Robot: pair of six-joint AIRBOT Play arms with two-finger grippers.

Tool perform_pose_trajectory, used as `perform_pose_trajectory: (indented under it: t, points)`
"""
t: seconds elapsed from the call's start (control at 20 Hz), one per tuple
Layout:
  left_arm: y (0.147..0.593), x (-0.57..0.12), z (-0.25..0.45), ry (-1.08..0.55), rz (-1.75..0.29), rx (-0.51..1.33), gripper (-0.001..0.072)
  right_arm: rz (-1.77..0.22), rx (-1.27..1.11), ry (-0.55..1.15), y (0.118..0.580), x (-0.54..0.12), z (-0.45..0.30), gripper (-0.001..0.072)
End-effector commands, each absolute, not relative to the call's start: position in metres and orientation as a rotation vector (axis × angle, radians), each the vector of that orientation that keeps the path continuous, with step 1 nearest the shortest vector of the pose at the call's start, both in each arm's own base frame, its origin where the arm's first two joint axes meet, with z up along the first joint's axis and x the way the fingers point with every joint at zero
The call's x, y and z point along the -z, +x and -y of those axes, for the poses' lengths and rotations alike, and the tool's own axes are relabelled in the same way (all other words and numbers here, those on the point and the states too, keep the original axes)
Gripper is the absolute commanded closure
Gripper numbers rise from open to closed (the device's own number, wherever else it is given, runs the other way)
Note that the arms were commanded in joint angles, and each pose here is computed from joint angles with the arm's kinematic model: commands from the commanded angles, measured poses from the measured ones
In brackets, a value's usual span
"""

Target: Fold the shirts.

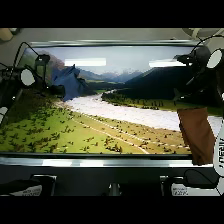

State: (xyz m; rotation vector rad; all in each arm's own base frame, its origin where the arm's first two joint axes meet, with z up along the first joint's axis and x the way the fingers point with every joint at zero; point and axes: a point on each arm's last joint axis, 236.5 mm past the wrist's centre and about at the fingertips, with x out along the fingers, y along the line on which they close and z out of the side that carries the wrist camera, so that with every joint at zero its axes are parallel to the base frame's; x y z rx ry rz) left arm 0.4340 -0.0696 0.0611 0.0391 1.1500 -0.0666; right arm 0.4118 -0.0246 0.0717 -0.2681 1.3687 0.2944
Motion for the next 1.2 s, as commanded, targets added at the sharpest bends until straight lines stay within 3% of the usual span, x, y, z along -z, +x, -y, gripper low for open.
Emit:
perform_pose_trajectory:
  t: [0.0,0.15,0.3,0.5,0.75,0.8,0.85,0.9,1.0,1.15]
  points:
    - [0.467,-0.066,0.082,0.009,-1.022,0.095,0.003,-1.281,-0.269,-0.285,0.433,-0.077,0.027,0.0154]
    - [0.484,-0.064,0.091,-0.024,-0.973,0.117,0.0019,-1.146,-0.228,-0.313,0.464,-0.087,0.032,0.0153]
    - [0.53,-0.076,0.072,-0.094,-0.873,0.061,0.0019,-1.042,-0.199,-0.325,0.487,-0.099,0.034,0.0153]
    - [0.567,-0.017,0.018,-0.163,-1.073,-0.055,0.0015,-1.024,-0.205,-0.313,0.491,-0.1,0.031,0.0141]
    - [0.56,0.076,0.005,-0.205,-1.305,-0.11,0.0031,-1.075,-0.223,-0.305,0.479,-0.094,0.029,0.0142]
    - [0.56,0.084,0.005,-0.204,-1.315,-0.111,0.0193,-1.074,-0.226,-0.309,0.479,-0.094,0.029,0.0142]
    - [0.56,0.085,0.004,-0.205,-1.318,-0.114,0.0522,-1.06,-0.252,-0.335,0.48,-0.097,0.026,0.0142]
    - [0.561,0.08,0.003,-0.213,-1.31,-0.113,0.068,-1.05,-0.275,-0.366,0.481,-0.101,0.025,0.0142]
    - [0.568,0.048,0.003,-0.226,-1.258,-0.095,0.0683,-1.021,-0.277,-0.384,0.482,-0.117,0.024,0.015]
    - [0.592,-0.087,0.028,-0.181,-0.939,0.049,0.0684,-0.898,-0.25,-0.423,0.48,-0.173,0.025,0.0191]
